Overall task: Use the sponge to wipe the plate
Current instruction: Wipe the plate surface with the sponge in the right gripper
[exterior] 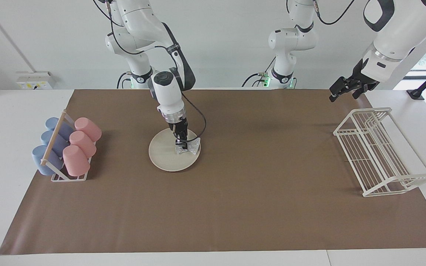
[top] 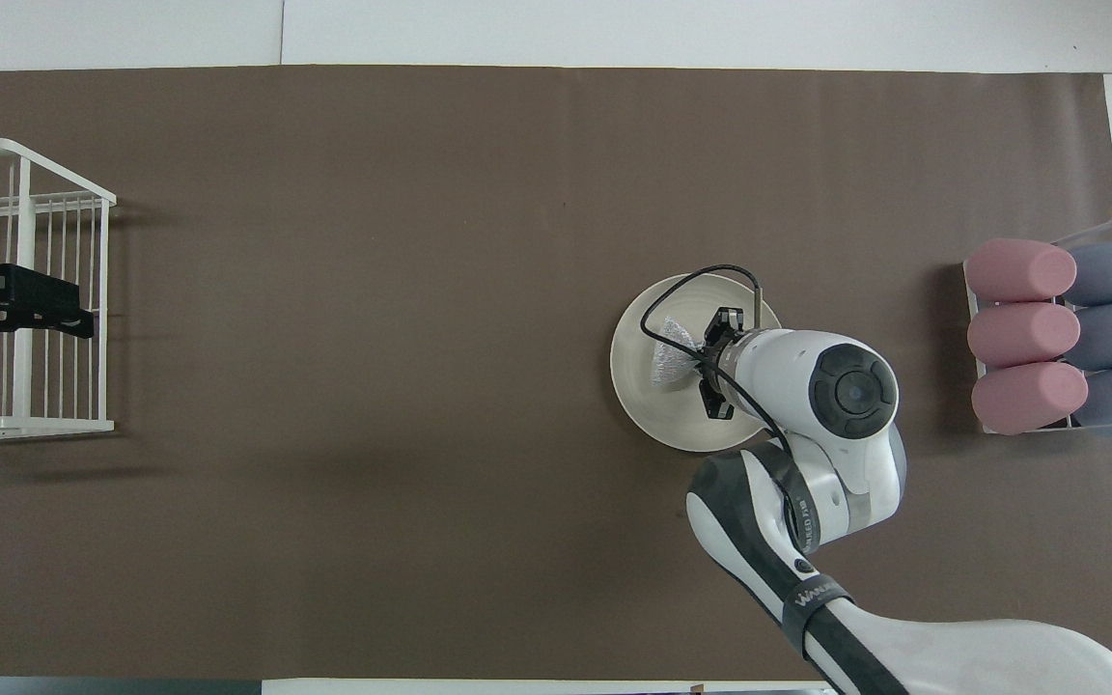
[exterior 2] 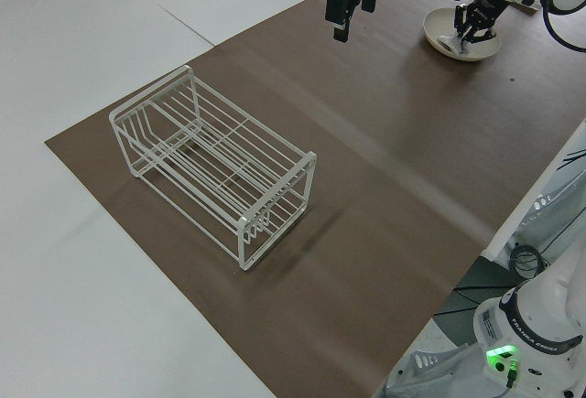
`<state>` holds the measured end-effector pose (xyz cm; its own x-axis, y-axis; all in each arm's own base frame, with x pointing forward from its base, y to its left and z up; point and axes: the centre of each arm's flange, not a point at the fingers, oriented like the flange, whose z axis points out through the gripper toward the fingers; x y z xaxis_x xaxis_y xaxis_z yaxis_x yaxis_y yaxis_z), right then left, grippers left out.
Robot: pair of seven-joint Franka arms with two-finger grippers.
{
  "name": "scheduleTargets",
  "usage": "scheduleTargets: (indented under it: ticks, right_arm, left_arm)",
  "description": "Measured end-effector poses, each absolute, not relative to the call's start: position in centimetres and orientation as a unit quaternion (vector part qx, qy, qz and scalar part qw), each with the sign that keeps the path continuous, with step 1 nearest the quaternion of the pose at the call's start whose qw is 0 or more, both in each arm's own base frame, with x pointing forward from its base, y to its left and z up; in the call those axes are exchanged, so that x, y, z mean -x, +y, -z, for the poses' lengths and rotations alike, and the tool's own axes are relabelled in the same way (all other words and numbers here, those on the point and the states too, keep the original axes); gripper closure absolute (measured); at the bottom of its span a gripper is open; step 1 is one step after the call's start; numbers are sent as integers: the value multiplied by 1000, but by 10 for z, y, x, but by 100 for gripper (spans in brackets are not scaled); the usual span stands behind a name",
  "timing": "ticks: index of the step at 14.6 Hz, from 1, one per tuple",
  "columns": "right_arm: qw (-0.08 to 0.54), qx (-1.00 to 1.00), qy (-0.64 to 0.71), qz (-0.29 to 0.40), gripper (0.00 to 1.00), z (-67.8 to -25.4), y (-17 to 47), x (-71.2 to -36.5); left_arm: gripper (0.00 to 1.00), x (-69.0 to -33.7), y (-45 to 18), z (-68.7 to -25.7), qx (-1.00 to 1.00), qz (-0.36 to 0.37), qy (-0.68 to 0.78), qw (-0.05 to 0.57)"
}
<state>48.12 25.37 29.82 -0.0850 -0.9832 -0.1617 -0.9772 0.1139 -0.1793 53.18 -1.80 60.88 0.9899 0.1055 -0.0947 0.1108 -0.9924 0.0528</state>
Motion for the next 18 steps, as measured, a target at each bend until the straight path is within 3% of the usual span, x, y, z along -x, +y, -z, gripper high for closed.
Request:
scheduleTargets:
  ticks: [4,10,18]
  right_arm:
    - [118,660,742,17,89,-296,230,-490]
    - [105,664,740,35,89,-293,129,-511]
    - [104,663,740,30,89,-294,145,-504]
  left_arm:
    - [0,-532,-17,-609,-997,46,55,29]
    - [0,-530,-17,-612,-997,43,55,30]
    - [0,-530,-18,-613,-997,42,55,30]
